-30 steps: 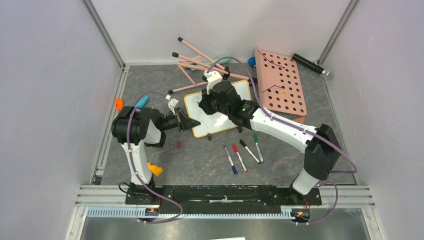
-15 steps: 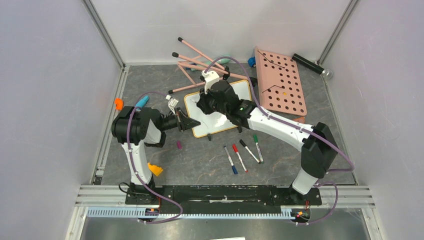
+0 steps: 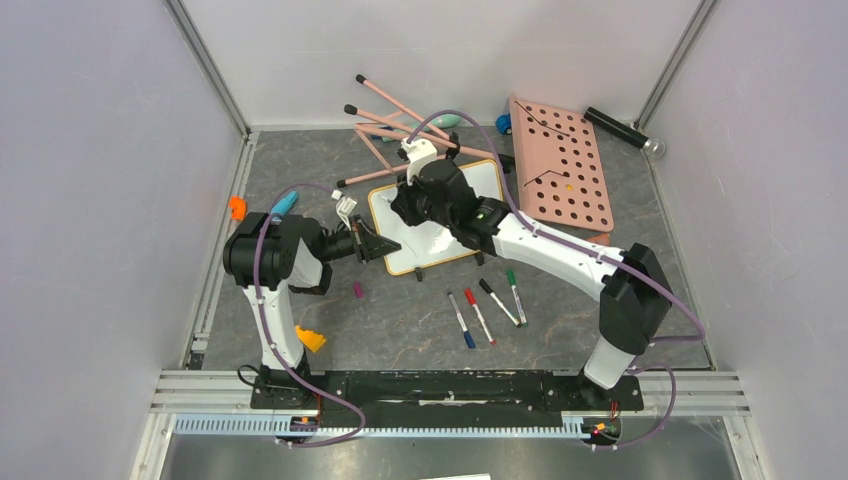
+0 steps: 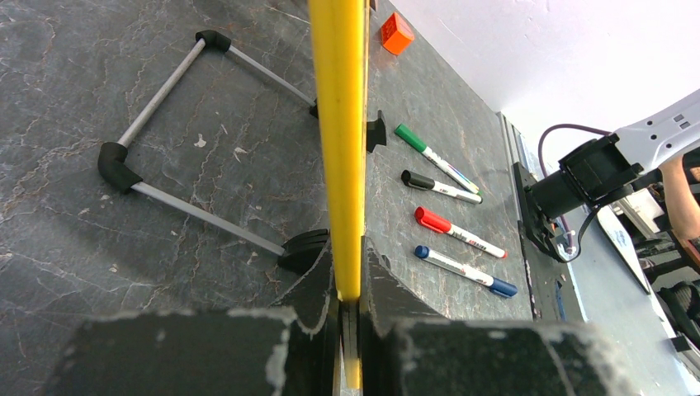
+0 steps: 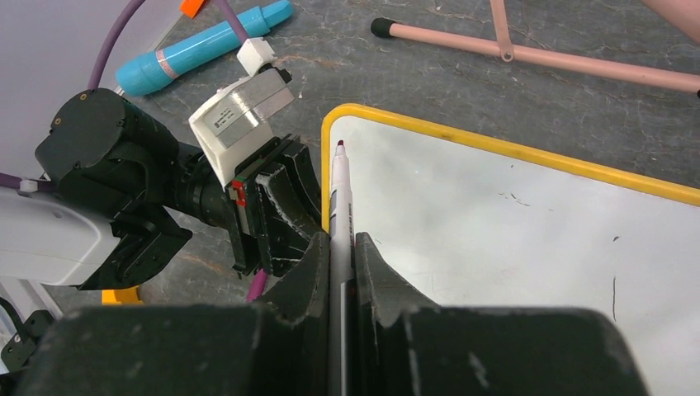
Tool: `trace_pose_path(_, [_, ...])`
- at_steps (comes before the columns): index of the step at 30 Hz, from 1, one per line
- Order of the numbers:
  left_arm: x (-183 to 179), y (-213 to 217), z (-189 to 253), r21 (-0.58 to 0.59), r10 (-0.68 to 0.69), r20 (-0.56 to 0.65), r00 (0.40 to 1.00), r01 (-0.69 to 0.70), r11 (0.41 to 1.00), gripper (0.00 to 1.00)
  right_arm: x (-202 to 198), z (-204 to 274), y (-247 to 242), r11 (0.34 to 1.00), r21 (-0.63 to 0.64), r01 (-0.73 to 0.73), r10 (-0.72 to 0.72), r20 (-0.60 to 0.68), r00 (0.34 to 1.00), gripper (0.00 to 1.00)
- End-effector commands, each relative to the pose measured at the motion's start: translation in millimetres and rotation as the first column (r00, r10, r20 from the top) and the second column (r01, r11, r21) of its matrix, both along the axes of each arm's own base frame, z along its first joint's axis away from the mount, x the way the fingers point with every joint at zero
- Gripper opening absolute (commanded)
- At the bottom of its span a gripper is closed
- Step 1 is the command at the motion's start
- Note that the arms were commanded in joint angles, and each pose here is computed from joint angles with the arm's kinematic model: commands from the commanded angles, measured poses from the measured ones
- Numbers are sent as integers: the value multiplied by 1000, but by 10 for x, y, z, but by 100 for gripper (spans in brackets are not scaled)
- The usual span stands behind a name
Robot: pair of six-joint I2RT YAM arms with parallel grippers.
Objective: Write a sentence on the whiteboard
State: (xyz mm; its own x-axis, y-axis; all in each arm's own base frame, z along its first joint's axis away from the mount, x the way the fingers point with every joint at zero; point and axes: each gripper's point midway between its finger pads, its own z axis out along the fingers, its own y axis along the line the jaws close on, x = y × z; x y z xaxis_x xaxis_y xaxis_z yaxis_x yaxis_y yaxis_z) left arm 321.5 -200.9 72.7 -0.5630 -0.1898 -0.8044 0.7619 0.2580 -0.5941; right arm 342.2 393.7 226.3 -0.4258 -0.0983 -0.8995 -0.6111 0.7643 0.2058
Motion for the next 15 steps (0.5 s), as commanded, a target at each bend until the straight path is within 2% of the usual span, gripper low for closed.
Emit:
trace_pose_path(1, [94,16,-96,46,31,145,989,-38,998,7,115,206,85,999,36,15,-17,59,998,0])
trace_pose_path(15, [89,17,-97,48,30,149,988,-38,998,7,204,87,93,999,6,46,-47,55,997,0])
